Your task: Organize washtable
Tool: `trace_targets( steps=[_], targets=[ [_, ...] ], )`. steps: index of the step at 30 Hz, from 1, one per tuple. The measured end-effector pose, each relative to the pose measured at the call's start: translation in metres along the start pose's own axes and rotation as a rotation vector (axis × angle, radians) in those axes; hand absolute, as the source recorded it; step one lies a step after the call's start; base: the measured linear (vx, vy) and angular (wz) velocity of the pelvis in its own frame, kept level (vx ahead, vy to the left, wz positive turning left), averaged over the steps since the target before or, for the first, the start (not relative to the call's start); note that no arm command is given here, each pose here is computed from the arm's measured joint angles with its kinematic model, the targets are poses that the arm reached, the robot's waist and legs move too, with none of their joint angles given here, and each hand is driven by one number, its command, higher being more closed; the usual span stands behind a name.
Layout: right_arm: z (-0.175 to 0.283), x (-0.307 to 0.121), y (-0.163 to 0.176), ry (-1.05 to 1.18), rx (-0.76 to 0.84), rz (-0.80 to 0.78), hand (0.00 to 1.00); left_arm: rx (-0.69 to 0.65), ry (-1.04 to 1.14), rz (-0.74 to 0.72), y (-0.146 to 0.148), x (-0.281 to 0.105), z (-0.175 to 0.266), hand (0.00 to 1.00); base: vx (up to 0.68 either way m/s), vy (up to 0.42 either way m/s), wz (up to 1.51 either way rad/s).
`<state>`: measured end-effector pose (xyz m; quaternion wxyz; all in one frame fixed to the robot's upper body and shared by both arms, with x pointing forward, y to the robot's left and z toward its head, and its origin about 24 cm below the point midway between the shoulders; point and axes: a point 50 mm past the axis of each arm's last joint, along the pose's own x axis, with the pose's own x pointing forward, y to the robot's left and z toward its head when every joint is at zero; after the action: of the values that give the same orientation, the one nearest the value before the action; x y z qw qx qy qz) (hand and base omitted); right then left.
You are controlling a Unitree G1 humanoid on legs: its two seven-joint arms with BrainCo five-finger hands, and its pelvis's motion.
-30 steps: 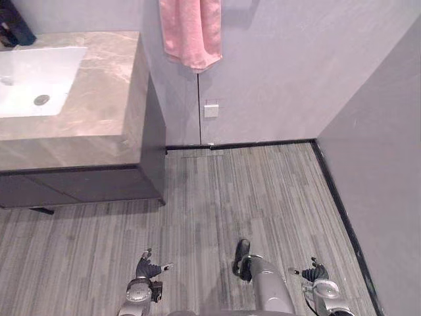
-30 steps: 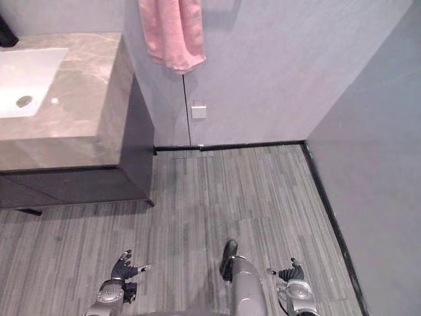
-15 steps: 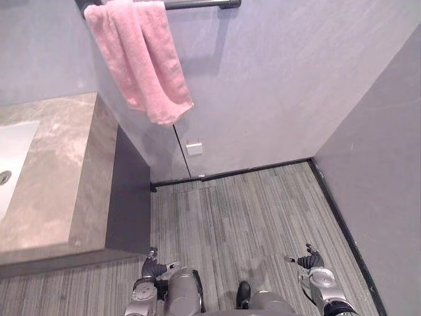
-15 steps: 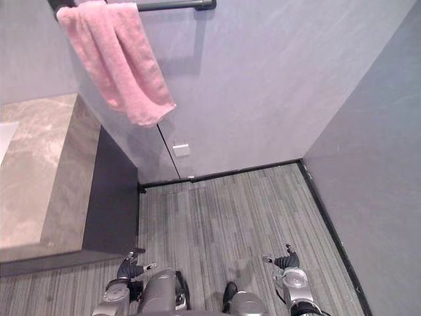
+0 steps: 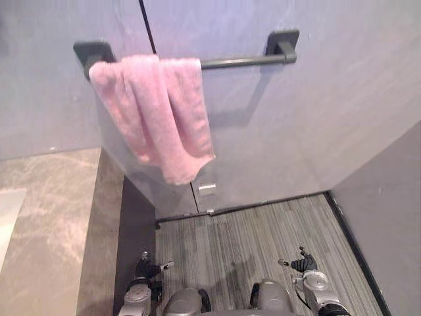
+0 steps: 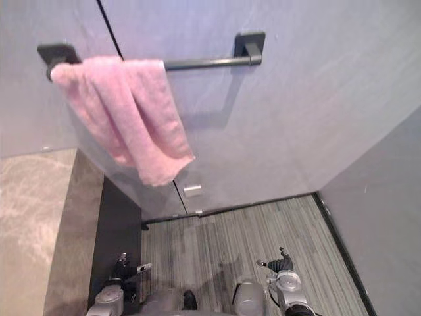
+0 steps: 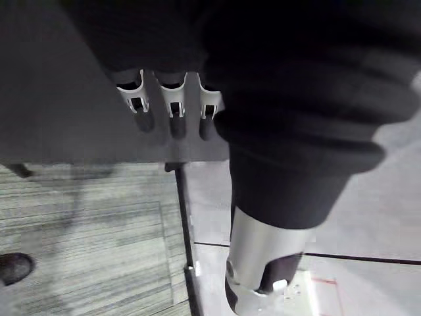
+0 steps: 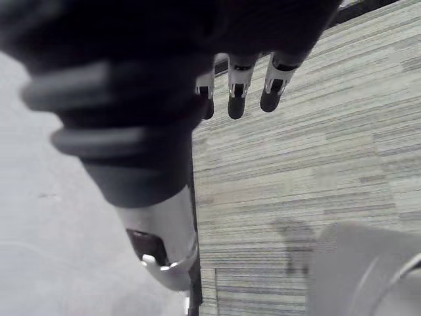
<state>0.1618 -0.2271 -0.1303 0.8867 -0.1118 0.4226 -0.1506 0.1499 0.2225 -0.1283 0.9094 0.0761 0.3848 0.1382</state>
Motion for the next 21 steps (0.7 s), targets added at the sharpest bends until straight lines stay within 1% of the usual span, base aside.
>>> trace_targets(
  steps=[1,2,3,6,9,15,17,21],
  targets=[
    [-0.005,-0.001,-0.002,0.012,-0.003,-0.004,0.00,0.000,0.003,0.000,0.000,0.000,-0.001,0.00,0.37,-0.148,0.63],
    [-0.011,-0.001,-0.009,0.034,-0.011,-0.020,0.00,-0.015,0.016,-0.016,-0.009,-0.001,-0.002,0.00,0.40,-0.184,0.32],
    [-0.010,-0.001,-0.010,0.030,-0.009,-0.022,0.00,-0.021,0.021,-0.021,-0.012,-0.002,-0.004,0.00,0.39,-0.194,0.24],
    [-0.012,-0.001,-0.012,0.034,0.002,-0.031,0.00,-0.024,0.019,-0.029,-0.014,-0.002,-0.003,0.00,0.36,-0.224,0.23],
    [-0.019,-0.003,-0.017,0.050,0.006,-0.046,0.00,-0.030,0.016,-0.037,-0.018,-0.002,-0.002,0.00,0.26,-0.066,0.14],
    [-0.016,-0.002,-0.020,0.038,0.055,-0.065,0.00,-0.039,0.024,-0.043,-0.022,-0.004,-0.004,0.00,0.13,0.112,-0.05],
    [-0.025,-0.006,-0.011,0.061,0.062,-0.046,0.00,-0.025,0.047,-0.029,-0.015,-0.005,-0.012,0.00,0.11,0.171,-0.02],
    [-0.029,-0.008,-0.012,0.074,0.062,-0.047,0.00,-0.018,0.059,-0.021,-0.011,-0.007,-0.017,0.00,0.06,0.119,0.07]
  ],
)
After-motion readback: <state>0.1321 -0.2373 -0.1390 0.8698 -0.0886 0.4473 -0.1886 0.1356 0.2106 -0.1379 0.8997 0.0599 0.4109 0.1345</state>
